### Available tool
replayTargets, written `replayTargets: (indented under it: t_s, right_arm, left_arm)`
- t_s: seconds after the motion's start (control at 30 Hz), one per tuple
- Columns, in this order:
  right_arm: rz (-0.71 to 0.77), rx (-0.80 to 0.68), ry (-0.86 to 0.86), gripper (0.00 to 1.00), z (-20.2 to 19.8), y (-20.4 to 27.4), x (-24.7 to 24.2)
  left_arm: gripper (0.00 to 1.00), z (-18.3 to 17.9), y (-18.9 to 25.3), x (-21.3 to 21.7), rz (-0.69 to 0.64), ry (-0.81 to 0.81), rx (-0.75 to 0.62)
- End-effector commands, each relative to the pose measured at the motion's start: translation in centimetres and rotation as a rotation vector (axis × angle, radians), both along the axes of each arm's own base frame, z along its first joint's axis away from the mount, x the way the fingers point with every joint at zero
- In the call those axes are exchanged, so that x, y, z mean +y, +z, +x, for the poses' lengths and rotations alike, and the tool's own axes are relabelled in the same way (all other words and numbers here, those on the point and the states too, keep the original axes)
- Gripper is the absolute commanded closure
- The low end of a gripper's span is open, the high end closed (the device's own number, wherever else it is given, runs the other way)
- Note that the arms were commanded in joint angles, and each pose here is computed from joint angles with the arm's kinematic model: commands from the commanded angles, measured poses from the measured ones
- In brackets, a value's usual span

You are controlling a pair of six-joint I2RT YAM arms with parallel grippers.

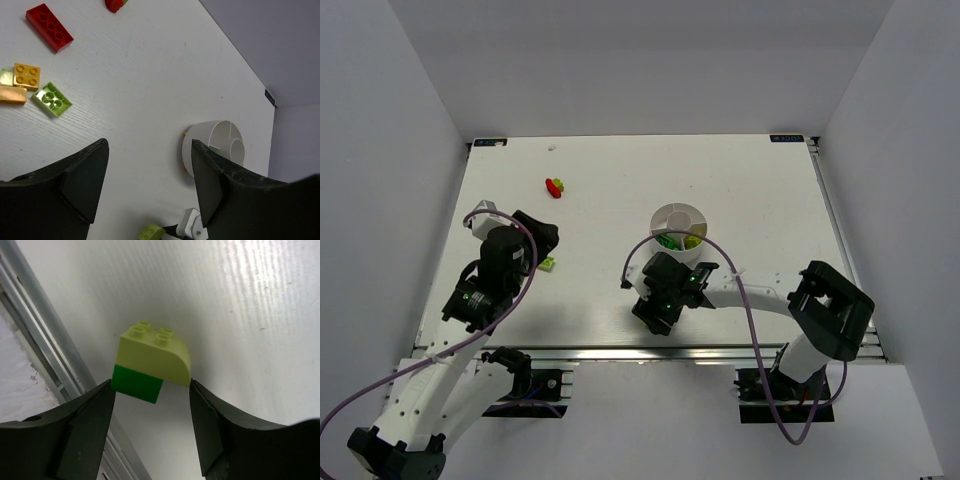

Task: Sort the legos into containers by color

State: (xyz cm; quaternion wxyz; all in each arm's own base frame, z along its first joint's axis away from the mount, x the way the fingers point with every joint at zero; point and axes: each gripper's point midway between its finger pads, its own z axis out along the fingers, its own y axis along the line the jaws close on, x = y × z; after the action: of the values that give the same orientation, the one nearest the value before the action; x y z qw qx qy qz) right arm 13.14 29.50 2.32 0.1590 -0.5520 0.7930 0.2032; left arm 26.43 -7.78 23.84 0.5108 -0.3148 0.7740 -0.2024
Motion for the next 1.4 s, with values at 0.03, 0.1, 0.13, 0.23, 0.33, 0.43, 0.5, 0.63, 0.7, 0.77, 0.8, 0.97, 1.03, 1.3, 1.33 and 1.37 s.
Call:
replayTargets:
  t_s: [0.03,0.1,0.13,0.23,0.33,0.43,0.5,0.63,0.7,0.77,0.8,0.97,1.03,1.3,1.33,1.37]
  right_arm:
    - [0.031,-0.056,-0.063,0.35,1.7,1.1,1.5]
    - [0.039,-0.059,-0.068,0.36,1.8,1.2,1.8]
    - [0.044,-0.059,-0.069,0.36,1.9,1.3,2.0]
    - [0.047,-0.063,-0.075,0.38,2.2,1.4,2.3]
    - [0.048,-0.070,-0.084,0.41,2.5,1.4,2.5]
    - [0.066,-0.081,-0.085,0.42,2.8,1.7,3.1]
    - [0.076,-0.086,-0.087,0.43,3.0,1.8,3.4]
    - [0.098,-0.102,-0.084,0.48,3.4,2.2,4.1]
    - [0.098,-0.103,-0.083,0.52,3.5,2.2,4.2]
    - [0.099,-0.105,-0.070,0.56,3.4,2.2,4.1]
    - [0.099,-0.103,-0.065,0.56,3.3,2.1,4.0]
    - [0.102,-0.109,-0.025,0.55,2.7,2.1,3.3]
    - [0.102,-0.102,-0.012,0.51,2.4,2.0,3.2]
    - [0.098,-0.092,0.032,0.44,1.9,1.5,2.9]
    - [0.096,-0.091,0.035,0.44,1.9,1.4,2.9]
    - [0.089,-0.090,0.039,0.44,1.9,1.3,2.8]
  left_arm:
    - [0.24,0.3,1.1,0.5,0.006,0.021,-0.023]
    - [0.24,0.3,1.1,0.4,0.006,0.019,-0.023]
    - [0.23,0.3,1.0,0.4,0.007,0.019,-0.020]
    - [0.23,0.3,0.9,0.5,0.009,0.021,-0.018]
    - [0.23,0.4,0.9,0.4,0.008,0.021,-0.019]
    - [0.23,0.4,0.9,0.4,0.010,0.022,-0.018]
    - [0.23,0.5,0.8,0.5,0.011,0.024,-0.017]
    - [0.23,0.6,0.8,0.4,0.012,0.022,-0.015]
    - [0.23,0.6,0.7,0.3,0.015,0.020,-0.011]
    - [0.23,0.7,0.8,0.3,0.015,0.019,-0.013]
    - [0.23,0.8,0.9,0.3,0.016,0.018,-0.013]
    - [0.23,1.0,0.7,0.1,0.014,0.014,-0.014]
    - [0.23,1.2,0.7,-0.1,0.013,0.007,-0.011]
    - [0.22,1.4,0.6,-0.3,0.017,-0.001,-0.009]
    - [0.22,1.4,0.6,-0.3,0.017,-0.001,-0.009]
    - [0.22,1.4,0.6,-0.3,0.018,-0.001,-0.008]
